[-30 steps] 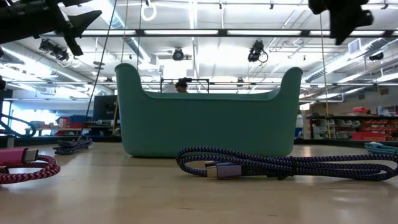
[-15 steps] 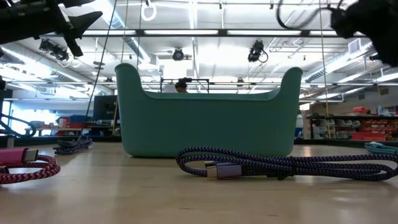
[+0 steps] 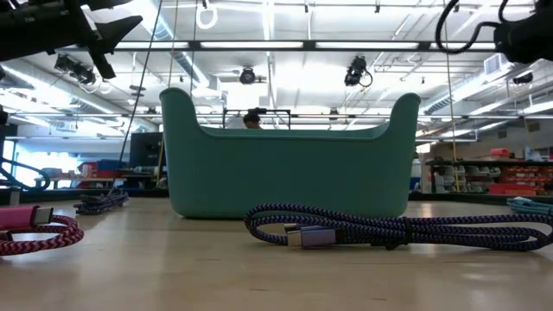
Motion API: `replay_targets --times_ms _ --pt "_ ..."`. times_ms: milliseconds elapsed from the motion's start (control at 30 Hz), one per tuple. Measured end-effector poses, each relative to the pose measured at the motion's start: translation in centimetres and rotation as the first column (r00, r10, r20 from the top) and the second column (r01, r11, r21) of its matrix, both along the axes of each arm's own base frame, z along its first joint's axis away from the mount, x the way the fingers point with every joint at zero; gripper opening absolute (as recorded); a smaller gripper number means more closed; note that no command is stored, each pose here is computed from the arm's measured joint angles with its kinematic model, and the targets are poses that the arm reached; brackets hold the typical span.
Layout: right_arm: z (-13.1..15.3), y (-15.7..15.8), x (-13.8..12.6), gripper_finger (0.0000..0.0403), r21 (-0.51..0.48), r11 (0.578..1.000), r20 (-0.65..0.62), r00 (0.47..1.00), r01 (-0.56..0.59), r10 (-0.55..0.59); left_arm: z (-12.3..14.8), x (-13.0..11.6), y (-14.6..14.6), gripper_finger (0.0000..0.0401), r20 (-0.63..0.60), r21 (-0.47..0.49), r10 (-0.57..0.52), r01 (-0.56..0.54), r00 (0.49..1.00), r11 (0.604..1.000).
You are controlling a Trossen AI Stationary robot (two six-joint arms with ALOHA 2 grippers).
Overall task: Pick and place USB-C Cables
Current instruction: Put the right blue charger cable into the blue bin
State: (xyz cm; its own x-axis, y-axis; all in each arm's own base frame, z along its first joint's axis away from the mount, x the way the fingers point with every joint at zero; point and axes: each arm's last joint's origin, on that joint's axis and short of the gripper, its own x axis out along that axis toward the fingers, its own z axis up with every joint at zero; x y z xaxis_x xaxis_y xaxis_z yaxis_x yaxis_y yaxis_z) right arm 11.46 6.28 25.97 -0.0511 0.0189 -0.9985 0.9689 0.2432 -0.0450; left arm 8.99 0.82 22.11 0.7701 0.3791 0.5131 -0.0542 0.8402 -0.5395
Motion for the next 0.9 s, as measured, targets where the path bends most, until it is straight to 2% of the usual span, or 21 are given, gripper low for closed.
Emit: replay_targets --times_ms 233,433,700,900 --pt "0.0 1.9 -0.8 0.015 -0.037 0.993 0.064 0.992 0.115 -0.113 0.0 0.0 0.0 0.0153 -0.001 0.0 0.0 0.0 1.0 1.0" --pt "-0.7 3.4 -0.8 0.015 -0.127 0.97 0.109 0.975 0.207 -0.194 0.0 0.0 0.0 0.0153 -0.006 0.0 0.0 0.0 1.0 1.0" --pt "-2.8 5.2 1.6 0.0159 -0.215 0.945 0.156 0.964 0.246 -0.216 -0.1 0.1 0.0 0.0153 -0.014 0.001 0.0 0.0 1.0 1.0" --pt "-4.2 5.5 3.1 0.019 -0.267 0.933 0.136 0.967 0.243 -0.213 -0.1 0.1 0.0 0.0153 -0.015 0.009 -0.013 0.013 1.0 1.0"
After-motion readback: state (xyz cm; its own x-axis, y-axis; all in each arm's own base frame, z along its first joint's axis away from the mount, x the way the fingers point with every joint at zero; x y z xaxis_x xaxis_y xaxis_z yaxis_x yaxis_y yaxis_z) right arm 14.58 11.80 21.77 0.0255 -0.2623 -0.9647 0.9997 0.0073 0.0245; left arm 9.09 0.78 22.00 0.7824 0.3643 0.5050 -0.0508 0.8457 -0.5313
